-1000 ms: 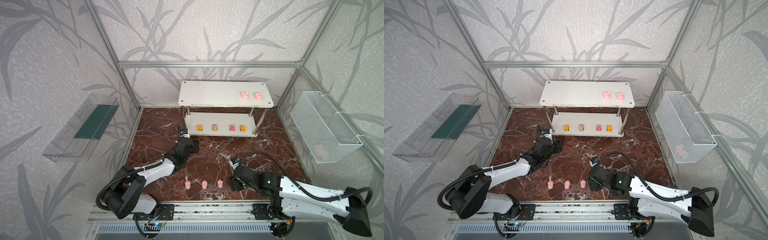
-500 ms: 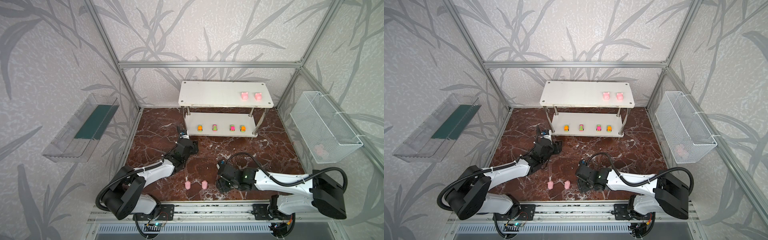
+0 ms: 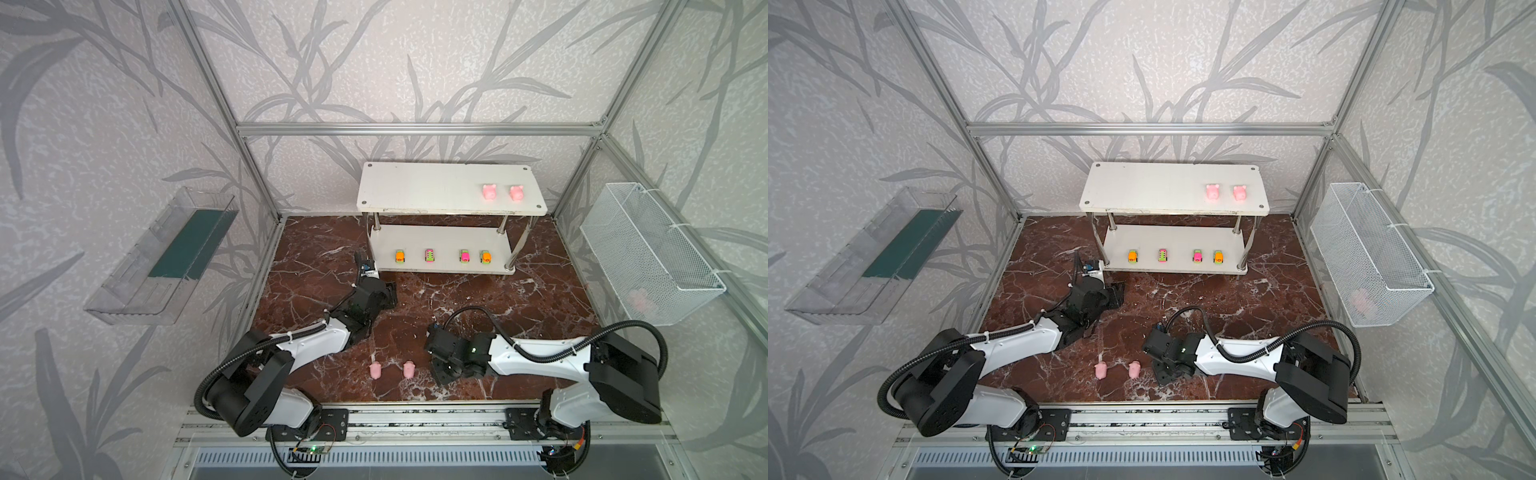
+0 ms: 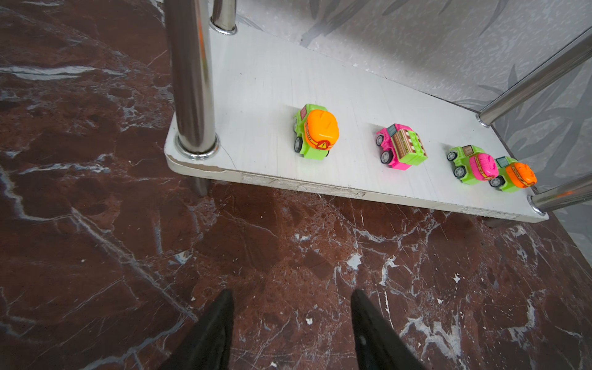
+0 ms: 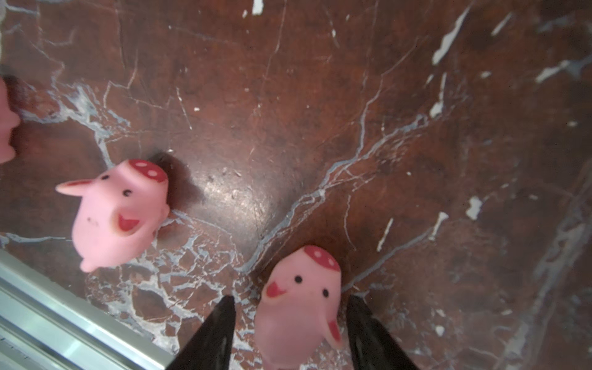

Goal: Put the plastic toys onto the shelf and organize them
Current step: 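Close the right gripper on the pink pig farthest along the row, then lift the pink pig with the right gripper and carry it over the top shelf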

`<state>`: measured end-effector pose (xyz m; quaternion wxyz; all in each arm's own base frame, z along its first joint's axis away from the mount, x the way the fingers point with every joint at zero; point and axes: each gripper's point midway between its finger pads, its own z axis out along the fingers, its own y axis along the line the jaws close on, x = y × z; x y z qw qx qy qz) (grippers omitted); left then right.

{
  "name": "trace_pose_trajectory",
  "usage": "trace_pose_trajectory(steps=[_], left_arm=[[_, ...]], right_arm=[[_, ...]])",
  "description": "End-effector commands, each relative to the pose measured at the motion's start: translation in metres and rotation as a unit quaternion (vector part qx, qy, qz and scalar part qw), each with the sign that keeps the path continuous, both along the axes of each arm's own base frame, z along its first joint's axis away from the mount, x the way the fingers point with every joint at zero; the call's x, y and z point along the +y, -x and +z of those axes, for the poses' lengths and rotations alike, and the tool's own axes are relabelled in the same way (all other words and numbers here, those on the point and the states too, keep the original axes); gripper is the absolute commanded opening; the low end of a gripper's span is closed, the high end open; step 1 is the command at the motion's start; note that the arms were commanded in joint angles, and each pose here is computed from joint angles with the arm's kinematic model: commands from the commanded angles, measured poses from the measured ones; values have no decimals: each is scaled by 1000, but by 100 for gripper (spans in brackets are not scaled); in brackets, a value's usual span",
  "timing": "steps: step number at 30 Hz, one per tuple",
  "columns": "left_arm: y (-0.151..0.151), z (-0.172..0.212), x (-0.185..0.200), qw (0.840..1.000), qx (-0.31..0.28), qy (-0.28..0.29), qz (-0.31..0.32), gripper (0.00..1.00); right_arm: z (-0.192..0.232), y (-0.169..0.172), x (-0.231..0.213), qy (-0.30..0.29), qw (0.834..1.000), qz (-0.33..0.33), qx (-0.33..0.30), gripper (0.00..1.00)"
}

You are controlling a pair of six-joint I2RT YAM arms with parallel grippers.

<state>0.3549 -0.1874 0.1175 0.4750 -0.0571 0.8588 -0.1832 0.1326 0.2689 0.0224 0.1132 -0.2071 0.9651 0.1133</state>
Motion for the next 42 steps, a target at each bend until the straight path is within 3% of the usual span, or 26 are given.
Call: trace_pose_trajectory(steps=[1,8,13,18,26,29,36,42], left_arm=[[-3,-2,2,1000,0,3,8,57],[-5,-3,2,1000,1,5,9,57],[-6,-4,0,1000,1,8,8,57],[-6,-3,0,1000,1,10,4,57],[-4,-4,3,1000,1,14,7,57],[-4,-7,2,1000,4,20,7,57],[-2,-7,-2,1000,9,21,-6,57],[-1,-10,-7,999,15,23,-19,57]], right_arm=[[-1,-3,-3,24,1000,-2,-1,48],[3,-7,-8,40,999,-11,-11,28],[21,-13,-11,35,999,-24,-31,27],[81,-31,-20,33,996,-26,-84,27],[273,-109,-35,-52,968,-54,-238,29],[322,-144,-42,-62,954,-65,-285,30],[388,-228,-51,-86,933,-99,-335,30],[393,-281,-56,-67,936,-119,-325,30]])
